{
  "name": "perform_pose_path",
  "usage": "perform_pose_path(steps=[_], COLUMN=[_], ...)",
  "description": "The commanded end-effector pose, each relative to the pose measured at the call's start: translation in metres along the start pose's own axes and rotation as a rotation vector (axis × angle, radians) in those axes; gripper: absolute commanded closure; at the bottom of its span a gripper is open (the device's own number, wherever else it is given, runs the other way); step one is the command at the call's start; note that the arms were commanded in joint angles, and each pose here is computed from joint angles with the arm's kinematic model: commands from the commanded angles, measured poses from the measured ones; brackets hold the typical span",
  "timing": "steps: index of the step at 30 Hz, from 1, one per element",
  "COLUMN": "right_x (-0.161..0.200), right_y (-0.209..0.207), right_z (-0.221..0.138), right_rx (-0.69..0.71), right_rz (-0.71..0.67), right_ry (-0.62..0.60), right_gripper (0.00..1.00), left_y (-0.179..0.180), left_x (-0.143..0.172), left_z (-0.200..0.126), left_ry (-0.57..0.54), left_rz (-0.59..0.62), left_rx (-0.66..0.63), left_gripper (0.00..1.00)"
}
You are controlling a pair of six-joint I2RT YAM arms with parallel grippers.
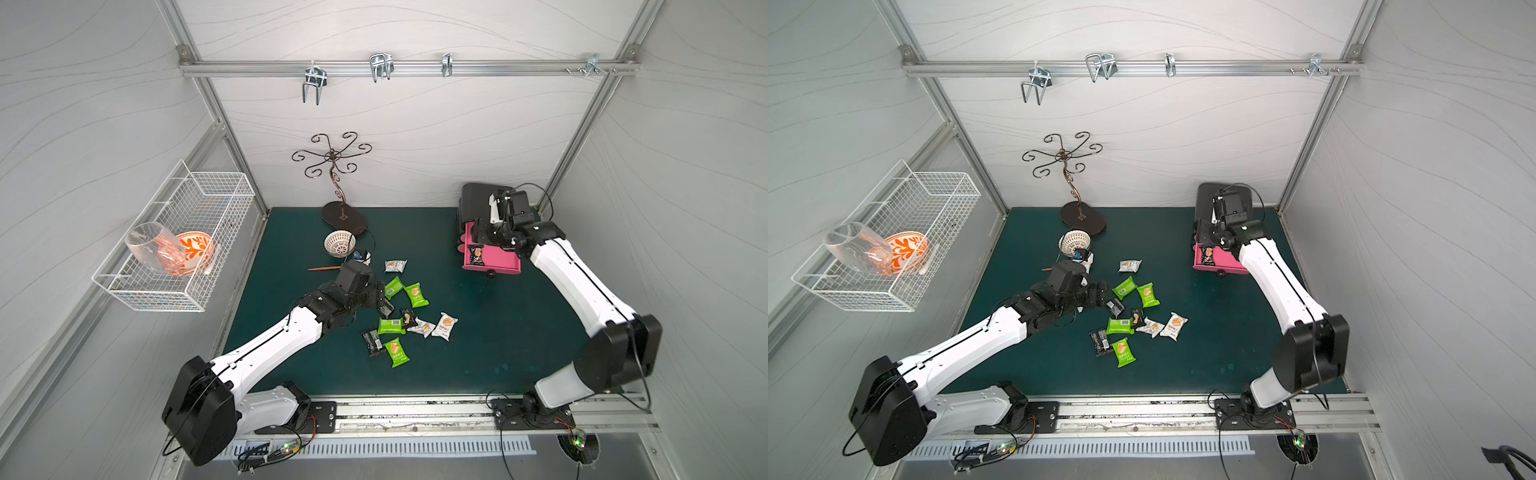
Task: Place the cookies into the drawer by color
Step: Place the cookie in the drawer, then pick up the cookie at the center of the board.
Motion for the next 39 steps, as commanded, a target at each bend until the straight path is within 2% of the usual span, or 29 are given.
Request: perform_pose_path(steps=[1, 5, 10, 17, 24, 28, 31, 37, 39], right_x=[0.021, 0.040, 0.041, 0.028, 0.018, 0.019, 0.019, 0.018, 0.017], right_y=[0.037, 0.057, 0.063, 0.063, 0.065, 0.064, 0.064, 0.064, 0.063], right_z=[-0.015, -0.014, -0.002, 0.002, 0.003, 0.001, -0.002, -0.007, -0.008], right_rx=[-0.147, -0.222, -0.228, -0.229, -0.261, -0.269, -0.276, -0.279, -0.275], right_rz=[0.031, 0.053, 0.030, -0.027, -0.058, -0.054, -0.047, -0.051, -0.057], right_ry=[-0.007, -0.025, 0.019, -0.004, -0.006, -0.004, -0.012, -0.032, -0.033], right_gripper=[0.33, 0.32, 0.30, 0.29, 0.28, 0.28, 0.28, 0.28, 0.28], left_y=[-0.010, -0.015, -0.010, 0.012, 0.000, -0.020, -0.030, -0.032, -0.028], left_x=[-0.006, 0.007, 0.026, 0.052, 0.054, 0.051, 0.050, 0.046, 0.046], left_z=[0.001, -0.001, -0.010, 0.003, 0.024, 0.045, 0.061, 0.083, 0.090], left_ry=[0.049, 0.174, 0.200, 0.314, 0.372, 0.410, 0.434, 0.400, 0.397], left_rz=[-0.032, -0.042, -0.057, -0.100, -0.107, -0.142, -0.197, -0.215, -0.204], left_rx=[-0.002, -0.019, -0.033, -0.199, -0.182, -0.121, -0.107, -0.151, -0.185], left_gripper=[0.16, 0.17, 0.20, 0.31, 0.36, 0.36, 0.32, 0.08, 0.09])
Point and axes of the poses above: each gripper's point midway between its finger pads, its own z axis out along the fingers, its own y axis along the line the jaws close on, x = y × z, the point moved 7 cm from there along -z, back along the fingers, and after that the axes turned 14 degrees about -z, right-handed, at the moved point
